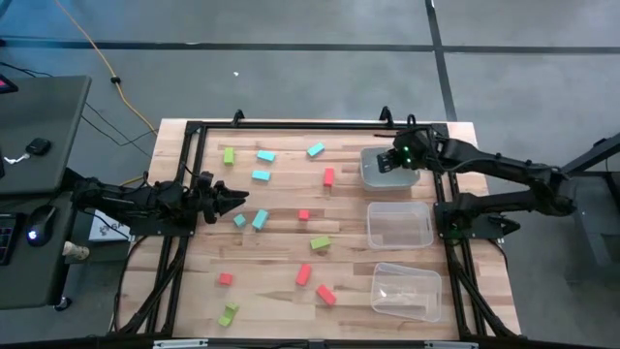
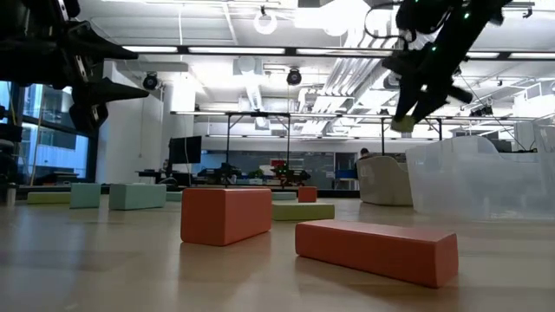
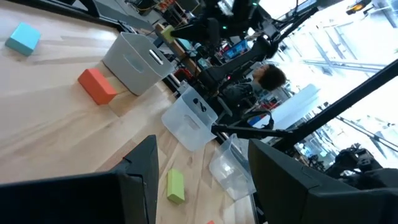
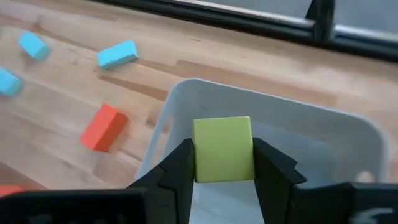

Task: Sort & place blocks by color
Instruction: Put the light green block into the gray bin, then put the light blue block into the top transparent bin

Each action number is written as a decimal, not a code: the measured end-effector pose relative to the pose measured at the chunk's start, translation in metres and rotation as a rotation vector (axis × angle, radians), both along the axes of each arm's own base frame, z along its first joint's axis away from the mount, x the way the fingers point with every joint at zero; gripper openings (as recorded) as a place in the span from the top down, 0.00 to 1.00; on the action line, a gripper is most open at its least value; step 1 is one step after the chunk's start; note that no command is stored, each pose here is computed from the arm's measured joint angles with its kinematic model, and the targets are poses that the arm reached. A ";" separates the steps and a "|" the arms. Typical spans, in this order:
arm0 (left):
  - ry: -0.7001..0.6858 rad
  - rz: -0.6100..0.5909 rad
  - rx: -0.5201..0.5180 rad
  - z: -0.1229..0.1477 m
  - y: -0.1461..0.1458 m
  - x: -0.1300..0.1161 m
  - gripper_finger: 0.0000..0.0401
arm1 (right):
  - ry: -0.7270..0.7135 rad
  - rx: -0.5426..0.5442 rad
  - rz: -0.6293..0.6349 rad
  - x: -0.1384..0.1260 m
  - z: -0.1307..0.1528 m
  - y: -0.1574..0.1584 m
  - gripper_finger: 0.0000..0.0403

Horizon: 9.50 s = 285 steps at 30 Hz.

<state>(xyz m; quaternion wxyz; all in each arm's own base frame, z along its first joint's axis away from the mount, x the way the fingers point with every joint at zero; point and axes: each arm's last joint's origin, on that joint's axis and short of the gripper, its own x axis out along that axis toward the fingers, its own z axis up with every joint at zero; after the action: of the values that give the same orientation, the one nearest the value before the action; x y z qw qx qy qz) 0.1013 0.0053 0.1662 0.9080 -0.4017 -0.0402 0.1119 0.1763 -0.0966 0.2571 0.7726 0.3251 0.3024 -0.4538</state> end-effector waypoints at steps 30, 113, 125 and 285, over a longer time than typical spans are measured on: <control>0.002 -0.001 0.000 0.000 0.000 0.000 0.56 | 0.162 0.353 -0.084 0.035 -0.080 -0.039 0.72; 0.124 0.155 0.767 0.170 0.003 0.015 0.48 | -0.673 -0.053 0.077 0.008 0.054 -0.019 0.54; 0.650 0.045 0.979 0.195 0.018 0.051 0.48 | -0.677 -0.046 0.085 0.009 0.054 -0.019 0.54; 1.129 -0.541 0.756 0.088 0.072 0.148 1.00 | -0.956 0.130 0.138 0.054 0.066 0.071 0.54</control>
<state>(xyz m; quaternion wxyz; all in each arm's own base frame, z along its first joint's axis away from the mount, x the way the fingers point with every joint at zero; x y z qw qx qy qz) 0.2489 0.0776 0.2540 0.8628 0.0621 0.4990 0.0521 0.2300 -0.0255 0.3232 0.8314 0.5238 -0.0377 -0.1816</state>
